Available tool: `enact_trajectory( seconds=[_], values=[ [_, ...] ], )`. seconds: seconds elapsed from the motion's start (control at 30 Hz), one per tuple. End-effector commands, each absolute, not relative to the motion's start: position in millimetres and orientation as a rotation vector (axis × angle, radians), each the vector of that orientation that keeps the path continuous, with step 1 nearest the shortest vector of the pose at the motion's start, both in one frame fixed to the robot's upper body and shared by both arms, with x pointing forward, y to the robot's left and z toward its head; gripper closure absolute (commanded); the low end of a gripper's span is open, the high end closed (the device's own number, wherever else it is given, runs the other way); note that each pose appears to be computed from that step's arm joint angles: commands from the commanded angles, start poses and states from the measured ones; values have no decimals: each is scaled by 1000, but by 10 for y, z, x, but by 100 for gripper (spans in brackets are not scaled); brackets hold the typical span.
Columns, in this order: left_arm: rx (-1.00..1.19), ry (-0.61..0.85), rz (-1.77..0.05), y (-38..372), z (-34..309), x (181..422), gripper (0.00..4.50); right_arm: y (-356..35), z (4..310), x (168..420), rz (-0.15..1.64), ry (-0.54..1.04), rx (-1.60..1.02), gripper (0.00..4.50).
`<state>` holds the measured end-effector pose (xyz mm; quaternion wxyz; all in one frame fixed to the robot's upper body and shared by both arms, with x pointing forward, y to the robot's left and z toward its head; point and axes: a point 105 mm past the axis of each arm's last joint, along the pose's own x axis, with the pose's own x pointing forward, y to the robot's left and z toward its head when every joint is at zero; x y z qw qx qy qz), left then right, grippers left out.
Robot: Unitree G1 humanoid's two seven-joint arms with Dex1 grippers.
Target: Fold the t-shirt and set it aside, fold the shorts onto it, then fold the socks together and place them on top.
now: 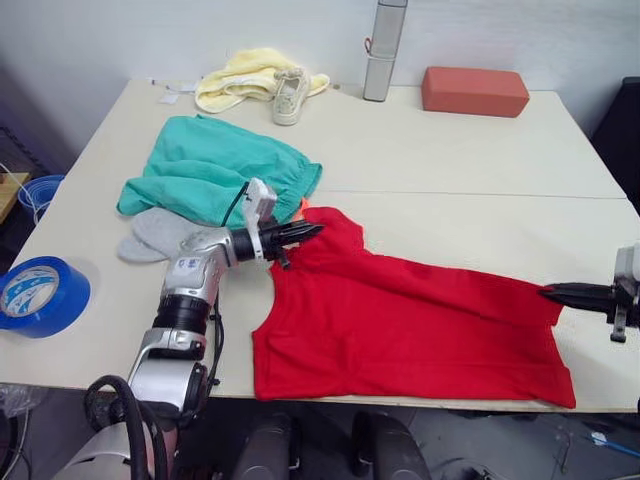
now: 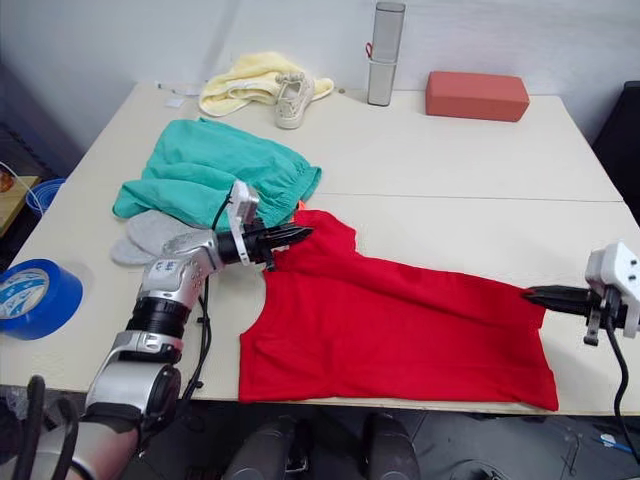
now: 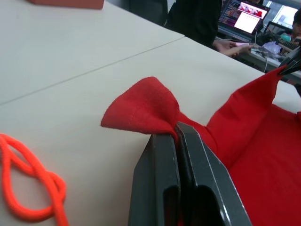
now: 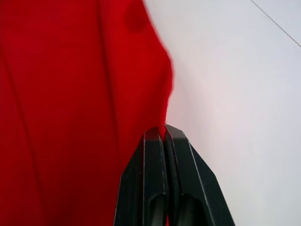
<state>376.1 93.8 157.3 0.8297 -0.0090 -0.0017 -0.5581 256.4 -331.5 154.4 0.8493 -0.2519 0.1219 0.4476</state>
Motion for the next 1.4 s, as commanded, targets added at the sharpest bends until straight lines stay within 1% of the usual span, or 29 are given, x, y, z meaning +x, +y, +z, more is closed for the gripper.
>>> enact_trajectory(
  seconds=[0.03,0.23,0.37,0.47,0.63,0.83,1.17,1.3,1.4],
  values=[
    [126,-145,-1216,991,1664,3649,450,-3305,1622,2503,948,169,-638,448],
    [285,-213,-1283,1068,1443,3442,450,-3275,1403,2413,975,143,-706,448],
    [355,-245,-1299,1099,1350,3375,450,-3237,1267,2380,992,119,-753,448],
    [394,-256,-1310,1122,1311,3342,450,-3193,1230,2378,1010,95,-788,448],
    [485,-254,-1365,1165,1199,3240,450,-3188,1127,2285,1046,119,-803,448],
    [525,-251,-1386,1196,1118,3161,450,-3262,1088,2216,1035,142,-825,448],
    [646,-237,-1467,1236,933,3012,450,-3331,1006,2172,1038,189,-893,448],
    [630,-205,-1456,1284,892,3016,450,-3411,1014,2216,973,210,-887,448],
    [577,-187,-1443,1298,908,3033,450,-3410,1031,2222,967,221,-824,448]
  ],
)
